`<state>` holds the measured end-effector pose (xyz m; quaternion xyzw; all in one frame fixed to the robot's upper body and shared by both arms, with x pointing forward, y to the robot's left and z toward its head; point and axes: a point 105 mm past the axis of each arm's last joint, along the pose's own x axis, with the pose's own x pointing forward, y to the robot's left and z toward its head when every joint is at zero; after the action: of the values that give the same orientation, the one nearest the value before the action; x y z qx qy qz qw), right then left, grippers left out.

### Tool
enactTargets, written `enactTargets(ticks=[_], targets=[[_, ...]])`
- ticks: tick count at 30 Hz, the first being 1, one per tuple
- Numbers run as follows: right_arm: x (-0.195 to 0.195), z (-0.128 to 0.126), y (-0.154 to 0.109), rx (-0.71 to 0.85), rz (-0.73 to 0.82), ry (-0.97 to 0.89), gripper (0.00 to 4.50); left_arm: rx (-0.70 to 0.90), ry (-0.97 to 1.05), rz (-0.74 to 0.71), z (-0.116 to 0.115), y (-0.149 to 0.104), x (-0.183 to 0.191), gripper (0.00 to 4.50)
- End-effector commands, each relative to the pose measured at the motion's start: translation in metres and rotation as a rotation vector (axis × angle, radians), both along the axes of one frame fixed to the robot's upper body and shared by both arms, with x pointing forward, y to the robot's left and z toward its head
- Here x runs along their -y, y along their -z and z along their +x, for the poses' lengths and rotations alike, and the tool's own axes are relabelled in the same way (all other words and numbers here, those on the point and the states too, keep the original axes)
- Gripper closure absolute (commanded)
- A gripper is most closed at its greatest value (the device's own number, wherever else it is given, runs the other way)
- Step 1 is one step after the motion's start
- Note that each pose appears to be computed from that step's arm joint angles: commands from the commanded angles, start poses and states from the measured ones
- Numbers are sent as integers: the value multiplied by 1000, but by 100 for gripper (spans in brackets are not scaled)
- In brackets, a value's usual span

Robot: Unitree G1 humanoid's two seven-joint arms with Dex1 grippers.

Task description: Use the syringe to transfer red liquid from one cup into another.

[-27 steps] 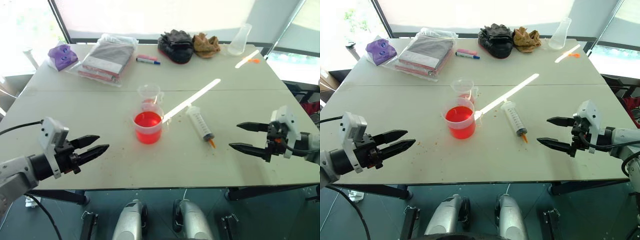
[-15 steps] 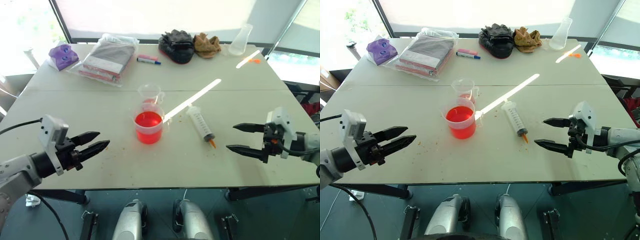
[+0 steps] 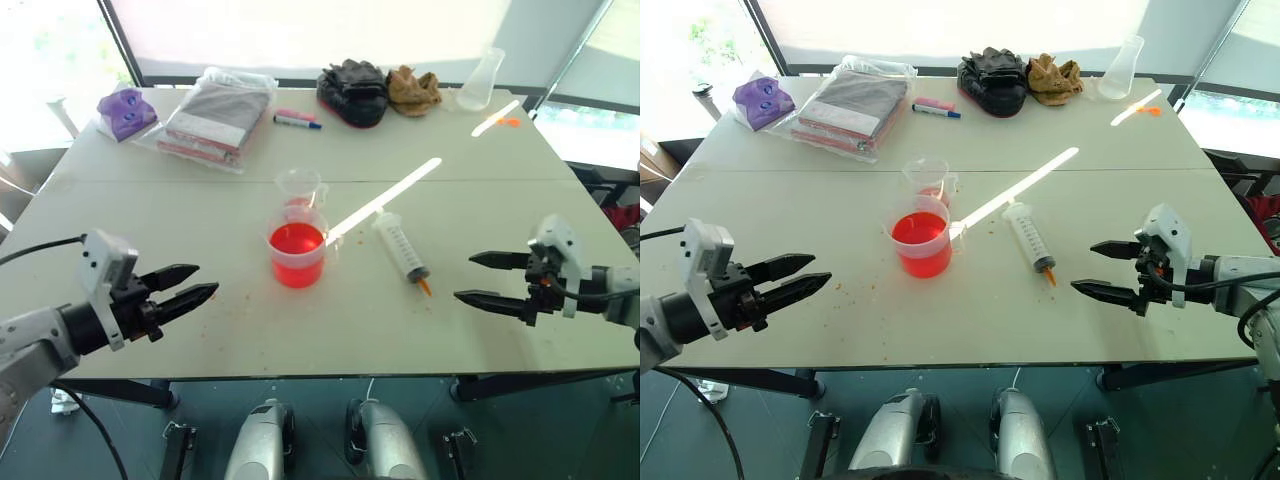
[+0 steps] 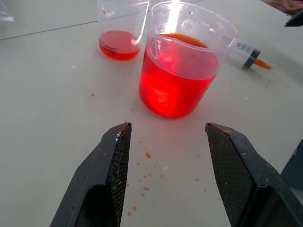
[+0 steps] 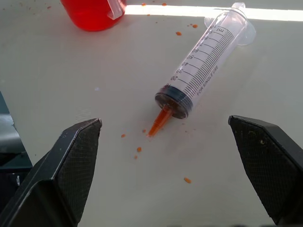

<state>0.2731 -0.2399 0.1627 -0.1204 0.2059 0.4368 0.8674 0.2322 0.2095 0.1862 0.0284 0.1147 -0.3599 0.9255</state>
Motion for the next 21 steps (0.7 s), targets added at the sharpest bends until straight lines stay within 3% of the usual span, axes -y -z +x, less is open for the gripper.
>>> enactTargets(ticks=[1, 6, 10, 16, 21], targets=[[2, 5, -12, -29, -83, 16, 1, 24, 52, 52, 2, -17, -7, 192], [-8, 33, -47, 57, -100, 58, 1, 30, 179, 88, 8, -45, -10, 192], [-35, 50, -74, 8, -56, 33, 1, 65, 301, 108, 15, -67, -1, 192], [-68, 88, -72, -288, -40, 165, 1, 157, 417, 126, 35, -80, 22, 192], [-74, 121, -55, -367, -106, 283, 1, 213, 421, 82, 40, -82, 36, 192]])
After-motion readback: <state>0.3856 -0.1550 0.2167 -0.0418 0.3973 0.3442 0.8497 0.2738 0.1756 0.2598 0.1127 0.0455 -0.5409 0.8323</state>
